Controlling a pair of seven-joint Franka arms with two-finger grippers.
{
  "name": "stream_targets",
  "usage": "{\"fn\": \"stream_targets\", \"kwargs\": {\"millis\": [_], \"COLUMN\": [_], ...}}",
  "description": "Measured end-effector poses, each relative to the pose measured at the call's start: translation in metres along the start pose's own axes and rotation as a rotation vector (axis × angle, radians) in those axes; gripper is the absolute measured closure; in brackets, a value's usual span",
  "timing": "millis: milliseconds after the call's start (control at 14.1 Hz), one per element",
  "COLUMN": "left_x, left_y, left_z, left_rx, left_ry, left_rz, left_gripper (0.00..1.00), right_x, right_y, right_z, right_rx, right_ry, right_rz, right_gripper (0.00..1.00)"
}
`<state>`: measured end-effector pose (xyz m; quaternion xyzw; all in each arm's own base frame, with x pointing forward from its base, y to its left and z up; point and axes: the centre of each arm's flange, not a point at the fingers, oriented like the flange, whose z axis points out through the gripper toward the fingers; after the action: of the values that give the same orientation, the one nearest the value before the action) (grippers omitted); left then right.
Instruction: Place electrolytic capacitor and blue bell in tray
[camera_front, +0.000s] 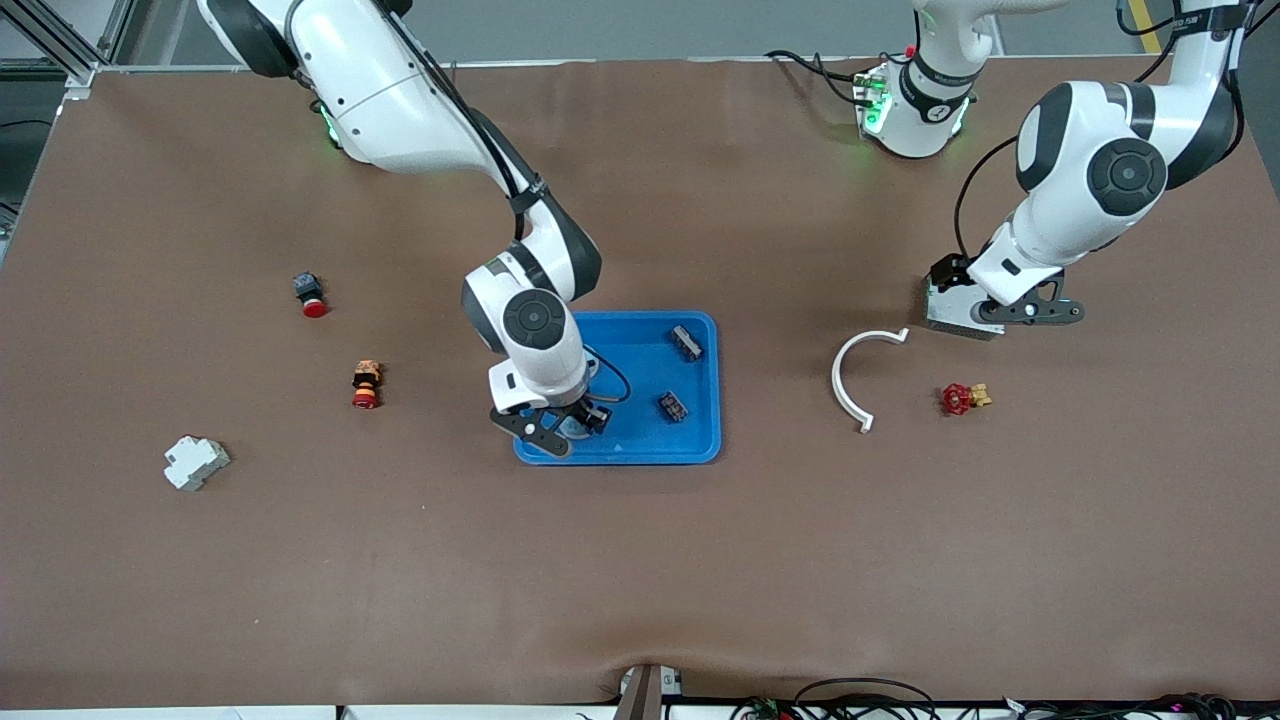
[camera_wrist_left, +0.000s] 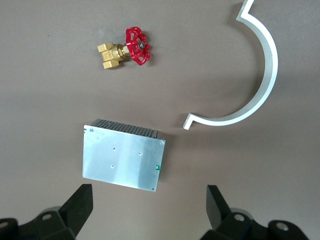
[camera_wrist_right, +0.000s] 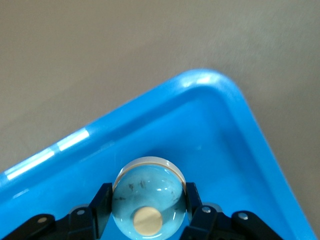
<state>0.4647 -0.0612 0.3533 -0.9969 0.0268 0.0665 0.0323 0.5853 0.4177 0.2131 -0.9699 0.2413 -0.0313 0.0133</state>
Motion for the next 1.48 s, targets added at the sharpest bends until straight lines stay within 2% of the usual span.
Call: {"fn": "stream_targets", "kwargs": {"millis": [707,1273,1485], "left_x": [-0.019,-0.020,-0.013], "left_y": [0.000,-0.008,-0.009], "left_z": [0.029,0.023,0.005], "left_rx": [-0.003,-0.003,-0.001], "left_ry": [0.051,0.065,0.058], "left_rz": [0.002,-0.017,-0.019], "left_gripper": [0.00,0.00,0.00], "right_x": [-0.009,-0.008,-0.008], "right_y": [0.005,0.006,0.006], "right_z": [0.017,0.018,0.018], "right_rx": [-0.032,-0.033,-0.033], "right_ry": [-0.018,-0.020,-0.020], "right_rz": [-0.005,-0.002,-0.006], "right_gripper": [0.37,0.37,0.37]}}
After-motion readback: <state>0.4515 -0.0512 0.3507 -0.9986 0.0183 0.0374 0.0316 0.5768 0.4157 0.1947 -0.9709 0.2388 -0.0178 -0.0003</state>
